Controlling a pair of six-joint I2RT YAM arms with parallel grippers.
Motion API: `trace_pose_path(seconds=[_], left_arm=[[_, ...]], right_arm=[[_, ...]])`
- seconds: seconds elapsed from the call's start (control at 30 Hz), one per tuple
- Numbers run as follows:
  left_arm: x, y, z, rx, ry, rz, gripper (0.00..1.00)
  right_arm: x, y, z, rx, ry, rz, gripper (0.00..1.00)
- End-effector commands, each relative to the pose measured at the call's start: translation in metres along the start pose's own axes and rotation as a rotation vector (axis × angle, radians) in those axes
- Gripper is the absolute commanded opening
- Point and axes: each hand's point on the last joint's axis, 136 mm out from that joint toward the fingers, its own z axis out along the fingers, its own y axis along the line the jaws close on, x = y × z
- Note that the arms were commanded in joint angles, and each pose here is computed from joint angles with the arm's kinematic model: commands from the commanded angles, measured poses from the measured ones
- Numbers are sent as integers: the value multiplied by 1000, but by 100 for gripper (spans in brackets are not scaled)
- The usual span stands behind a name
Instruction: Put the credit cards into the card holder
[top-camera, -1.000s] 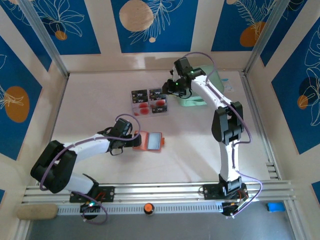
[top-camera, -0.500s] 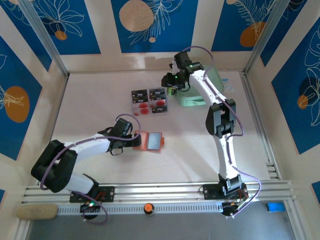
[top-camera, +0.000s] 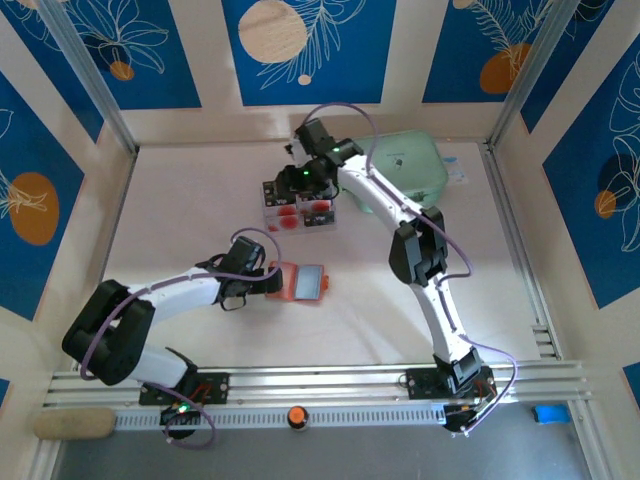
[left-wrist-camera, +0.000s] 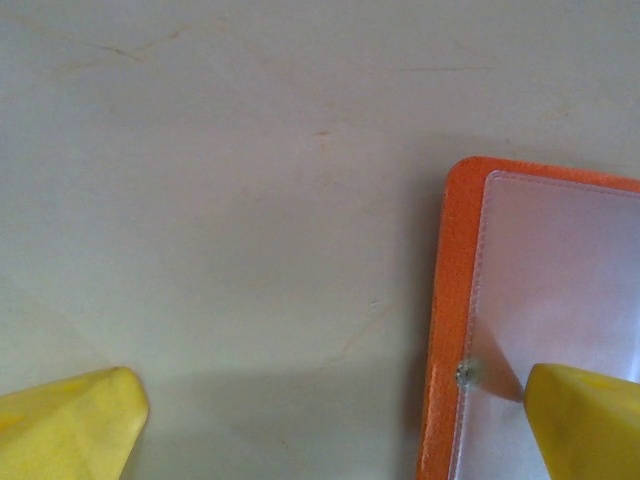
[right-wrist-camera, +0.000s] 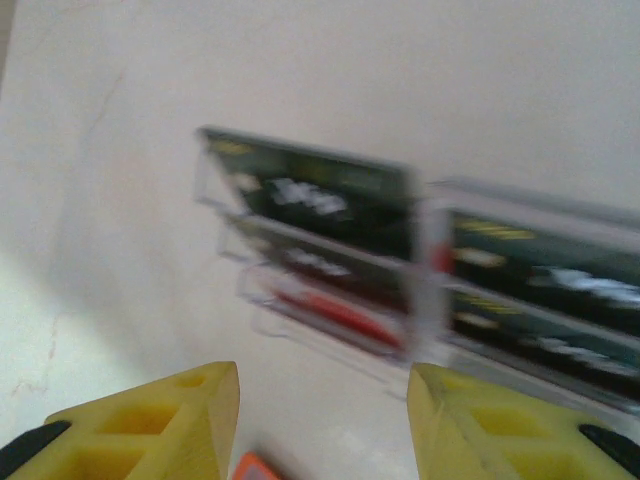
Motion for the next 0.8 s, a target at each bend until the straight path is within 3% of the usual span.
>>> trace_pose_path(seconds=[0.0,0.33,0.77], left_arm=[[35,27,4,-100,107,-8,100],[38,26,5,-85,114,-2,100],[39,25,5,-81,123,8,100]], right_arm=[[-3,24,17,-61,-4,-31,48],[-4,64,62,-181,-11,-54,48],[-2,55,104,-140,-42,-74,48]])
